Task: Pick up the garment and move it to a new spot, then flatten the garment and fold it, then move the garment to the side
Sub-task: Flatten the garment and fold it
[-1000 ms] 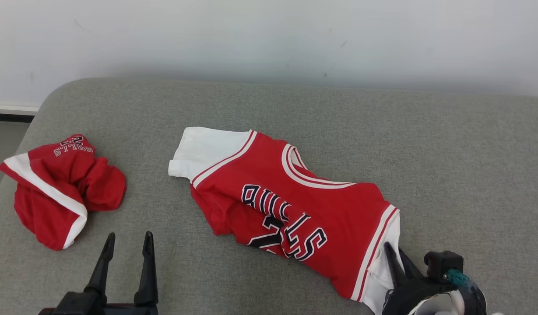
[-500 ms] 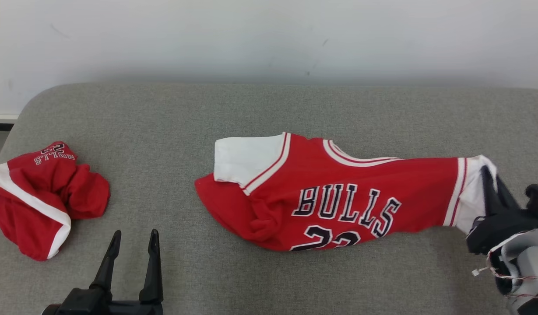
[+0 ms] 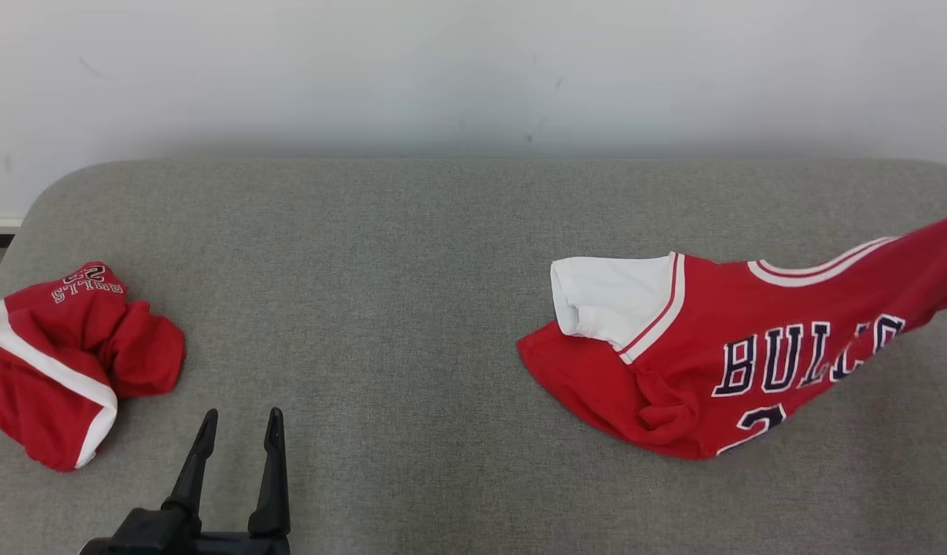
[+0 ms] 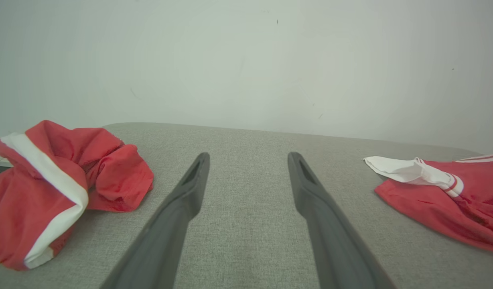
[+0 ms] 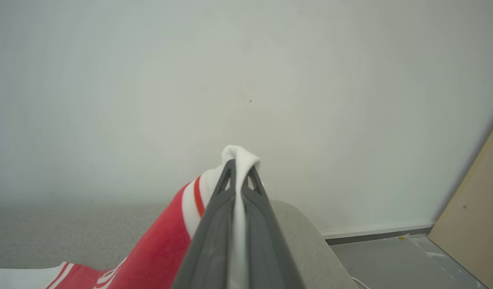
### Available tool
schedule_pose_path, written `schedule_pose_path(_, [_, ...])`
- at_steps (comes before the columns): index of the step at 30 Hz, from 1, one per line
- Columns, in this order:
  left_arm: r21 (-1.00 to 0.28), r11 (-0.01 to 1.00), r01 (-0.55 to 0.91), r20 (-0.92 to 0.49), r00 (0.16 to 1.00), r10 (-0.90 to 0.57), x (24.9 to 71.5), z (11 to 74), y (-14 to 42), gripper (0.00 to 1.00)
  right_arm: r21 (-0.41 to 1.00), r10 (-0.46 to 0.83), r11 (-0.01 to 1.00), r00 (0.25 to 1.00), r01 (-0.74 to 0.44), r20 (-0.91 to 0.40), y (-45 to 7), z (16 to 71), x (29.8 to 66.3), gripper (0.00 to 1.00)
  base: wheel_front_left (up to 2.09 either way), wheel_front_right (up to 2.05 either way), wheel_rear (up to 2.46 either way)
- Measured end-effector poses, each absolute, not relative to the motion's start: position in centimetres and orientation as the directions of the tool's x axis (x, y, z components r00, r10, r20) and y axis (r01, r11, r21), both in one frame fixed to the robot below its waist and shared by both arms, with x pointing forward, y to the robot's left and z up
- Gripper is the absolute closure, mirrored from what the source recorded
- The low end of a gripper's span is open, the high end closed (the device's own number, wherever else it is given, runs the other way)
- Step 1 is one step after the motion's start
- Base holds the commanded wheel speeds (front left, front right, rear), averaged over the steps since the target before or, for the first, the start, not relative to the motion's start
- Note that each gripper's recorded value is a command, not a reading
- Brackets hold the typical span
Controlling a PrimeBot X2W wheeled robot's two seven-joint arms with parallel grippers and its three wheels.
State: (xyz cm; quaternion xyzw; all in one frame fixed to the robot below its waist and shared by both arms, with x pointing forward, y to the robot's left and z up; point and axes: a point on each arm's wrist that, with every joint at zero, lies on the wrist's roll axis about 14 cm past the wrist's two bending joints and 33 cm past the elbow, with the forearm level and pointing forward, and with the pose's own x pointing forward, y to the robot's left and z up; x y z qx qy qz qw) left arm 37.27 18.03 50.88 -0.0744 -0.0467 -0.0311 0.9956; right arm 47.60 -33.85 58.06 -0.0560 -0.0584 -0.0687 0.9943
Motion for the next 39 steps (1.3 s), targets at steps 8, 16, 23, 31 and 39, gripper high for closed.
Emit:
schedule_pose_path(8, [-0.157, 0.984, 0.088, 0.119, 0.99, -0.07, 37.0, 51.6, 17.4, 0.0, -0.127, 0.085, 0.99, 0.971, -0.058, 0.222, -25.0, 61.9, 48.6, 1.0, 0.0, 0.0, 0.0])
schedule_pose_path(16, [-0.157, 0.986, 0.063, 0.131, 0.99, -0.042, 36.4, 52.0, 18.3, 0.0, -0.11, 0.345, 0.939, 0.892, -0.327, 0.291, -13.1, 63.8, 48.1, 1.0, 0.0, 0.0, 0.0])
schedule_pose_path(23, [-0.156, 0.988, 0.008, 0.13, 0.991, 0.012, 35.4, 52.0, 20.0, 0.0, -0.074, 0.573, 0.812, 0.765, -0.579, 0.293, -1.6, 63.2, 45.7, 1.0, 0.0, 0.0, 0.0])
schedule_pose_path(31, [-0.156, 0.986, -0.052, 0.117, 0.991, 0.071, 34.4, 51.6, 21.8, 0.0, 0.001, 0.737, 0.661, 0.649, -0.75, 0.19, 7.5, 58.5, 42.4, 1.0, 0.0, 0.0, 0.0])
schedule_pose_path(39, [-0.16, 0.984, -0.078, 0.107, 0.99, 0.096, 34.2, 51.4, 22.6, 0.0, 0.08, 0.854, 0.516, 0.519, -0.853, 0.024, 12.2, 51.9, 37.9, 1.0, 0.0, 0.0, 0.0])
